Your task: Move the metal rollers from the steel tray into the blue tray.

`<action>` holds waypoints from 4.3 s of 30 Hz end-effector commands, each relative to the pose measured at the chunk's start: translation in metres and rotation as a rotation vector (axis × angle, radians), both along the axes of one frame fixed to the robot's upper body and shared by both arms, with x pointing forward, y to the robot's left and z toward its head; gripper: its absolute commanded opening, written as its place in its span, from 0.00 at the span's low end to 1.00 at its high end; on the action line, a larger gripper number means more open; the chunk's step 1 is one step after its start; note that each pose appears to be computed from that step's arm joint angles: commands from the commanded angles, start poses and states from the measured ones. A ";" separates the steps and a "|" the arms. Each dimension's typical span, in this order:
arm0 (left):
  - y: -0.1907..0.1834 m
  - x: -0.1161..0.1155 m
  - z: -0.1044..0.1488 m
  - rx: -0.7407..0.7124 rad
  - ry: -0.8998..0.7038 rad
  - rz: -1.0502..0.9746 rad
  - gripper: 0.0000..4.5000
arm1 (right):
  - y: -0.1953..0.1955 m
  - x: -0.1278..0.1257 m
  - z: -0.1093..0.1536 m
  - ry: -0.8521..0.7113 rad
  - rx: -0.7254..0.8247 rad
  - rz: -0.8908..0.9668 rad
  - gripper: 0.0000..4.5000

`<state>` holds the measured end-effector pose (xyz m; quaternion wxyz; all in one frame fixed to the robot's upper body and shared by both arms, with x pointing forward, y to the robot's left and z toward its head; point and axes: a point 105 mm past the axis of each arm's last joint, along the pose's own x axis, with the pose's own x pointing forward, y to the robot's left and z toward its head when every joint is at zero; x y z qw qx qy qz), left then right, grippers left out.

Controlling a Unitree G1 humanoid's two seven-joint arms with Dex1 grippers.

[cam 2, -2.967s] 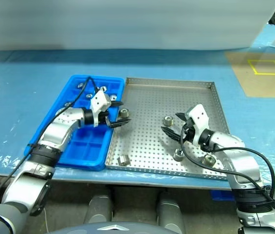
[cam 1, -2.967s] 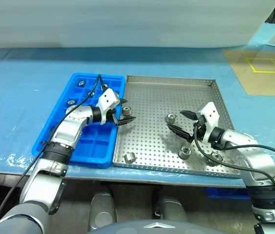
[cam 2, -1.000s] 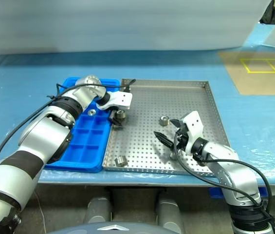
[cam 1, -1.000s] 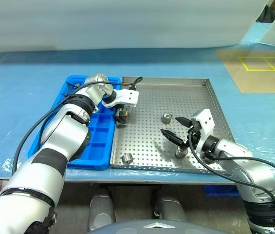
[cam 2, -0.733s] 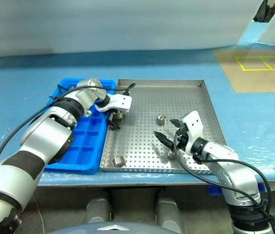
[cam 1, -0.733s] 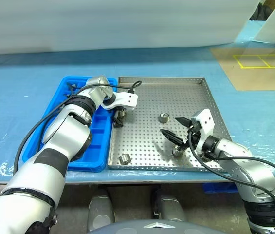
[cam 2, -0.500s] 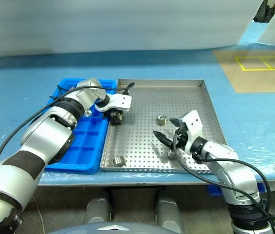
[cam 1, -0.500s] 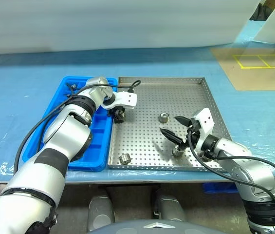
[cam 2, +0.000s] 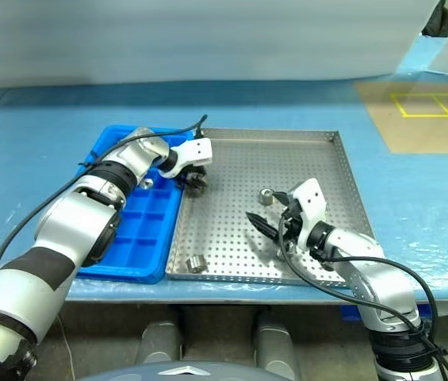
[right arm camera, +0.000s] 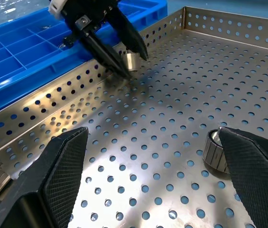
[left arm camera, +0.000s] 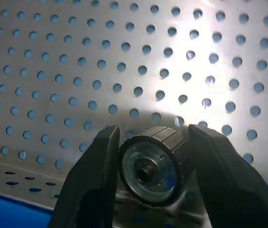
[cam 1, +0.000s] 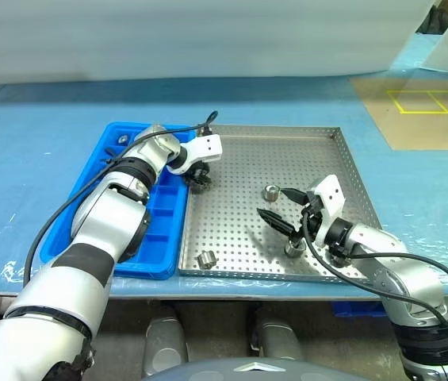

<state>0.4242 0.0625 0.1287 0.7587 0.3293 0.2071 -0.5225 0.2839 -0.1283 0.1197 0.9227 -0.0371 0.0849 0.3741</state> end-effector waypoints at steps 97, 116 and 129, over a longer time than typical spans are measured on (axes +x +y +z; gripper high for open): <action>0.148 -0.137 -0.009 -0.541 -0.568 1.477 0.99 | 0.044 0.035 0.014 -0.105 -0.038 0.336 1.00; 0.054 -0.059 0.046 -0.715 -0.597 0.627 0.99 | 0.022 0.034 0.029 -0.167 -0.004 0.159 1.00; -0.029 -0.054 0.037 -0.709 -0.274 0.019 0.99 | -0.007 0.023 0.027 -0.144 -0.019 -0.010 1.00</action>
